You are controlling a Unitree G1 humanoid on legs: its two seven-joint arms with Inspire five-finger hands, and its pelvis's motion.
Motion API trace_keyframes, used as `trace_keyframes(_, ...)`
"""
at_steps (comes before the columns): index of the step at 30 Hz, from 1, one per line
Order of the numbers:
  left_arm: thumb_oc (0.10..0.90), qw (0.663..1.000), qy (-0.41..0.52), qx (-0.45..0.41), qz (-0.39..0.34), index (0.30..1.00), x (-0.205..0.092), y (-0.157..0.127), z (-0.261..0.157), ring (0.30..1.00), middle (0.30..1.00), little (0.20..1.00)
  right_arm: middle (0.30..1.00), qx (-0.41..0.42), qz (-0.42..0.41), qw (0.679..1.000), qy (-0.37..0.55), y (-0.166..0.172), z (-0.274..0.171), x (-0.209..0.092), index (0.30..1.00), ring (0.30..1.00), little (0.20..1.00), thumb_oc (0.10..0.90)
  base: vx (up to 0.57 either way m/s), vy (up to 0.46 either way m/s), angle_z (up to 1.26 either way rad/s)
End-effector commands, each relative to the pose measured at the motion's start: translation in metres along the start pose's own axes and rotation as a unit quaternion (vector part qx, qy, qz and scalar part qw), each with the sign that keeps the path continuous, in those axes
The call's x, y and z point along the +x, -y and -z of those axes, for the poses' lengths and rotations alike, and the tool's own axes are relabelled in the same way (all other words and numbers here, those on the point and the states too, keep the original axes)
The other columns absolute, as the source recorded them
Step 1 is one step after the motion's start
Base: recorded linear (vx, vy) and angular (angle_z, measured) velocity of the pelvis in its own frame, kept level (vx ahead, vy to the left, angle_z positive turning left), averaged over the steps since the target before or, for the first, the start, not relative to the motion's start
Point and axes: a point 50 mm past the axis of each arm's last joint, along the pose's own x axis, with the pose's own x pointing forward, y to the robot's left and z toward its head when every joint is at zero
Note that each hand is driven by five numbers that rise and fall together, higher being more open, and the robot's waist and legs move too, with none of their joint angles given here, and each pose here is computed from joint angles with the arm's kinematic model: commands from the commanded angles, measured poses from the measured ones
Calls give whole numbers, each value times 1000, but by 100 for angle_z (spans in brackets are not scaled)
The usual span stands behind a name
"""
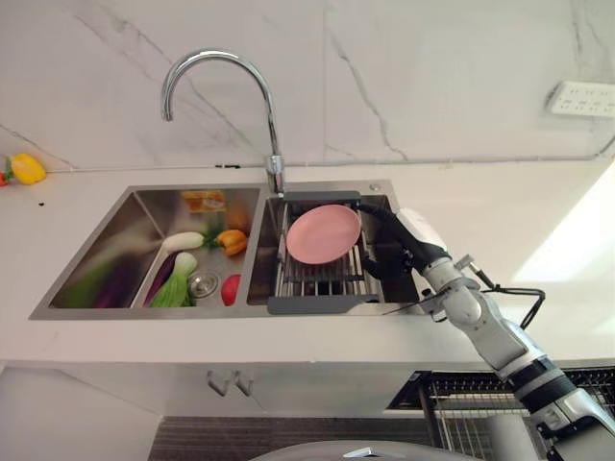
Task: Place the dishes in the dishwasher.
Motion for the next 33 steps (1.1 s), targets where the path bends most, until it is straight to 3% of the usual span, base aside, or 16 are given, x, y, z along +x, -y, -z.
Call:
trace_keyframes(1,800,998,22,44,-38,900,4,-26,-16,900,900,900,900,-50,72,991,100,40,-44,36,900,900,900,800,0,0,0)
trace_keyframes(16,800,997,22,63,-37,900,4,-28,-11,900,900,900,900,-153,8,987,56,26,-32,67,900,900,900,800,9,-1,3)
trace_keyframes(24,800,996,32,67,-43,900,4,-35,-14,900,900,900,900,-248,-9,968,33,33,-23,79,900,900,900,800,4,6,5)
trace_keyframes(33,800,999,16,28,-33,900,4,-31,-5,900,900,900,900,-224,18,974,10,29,-17,78,900,900,900,800,7,3,5)
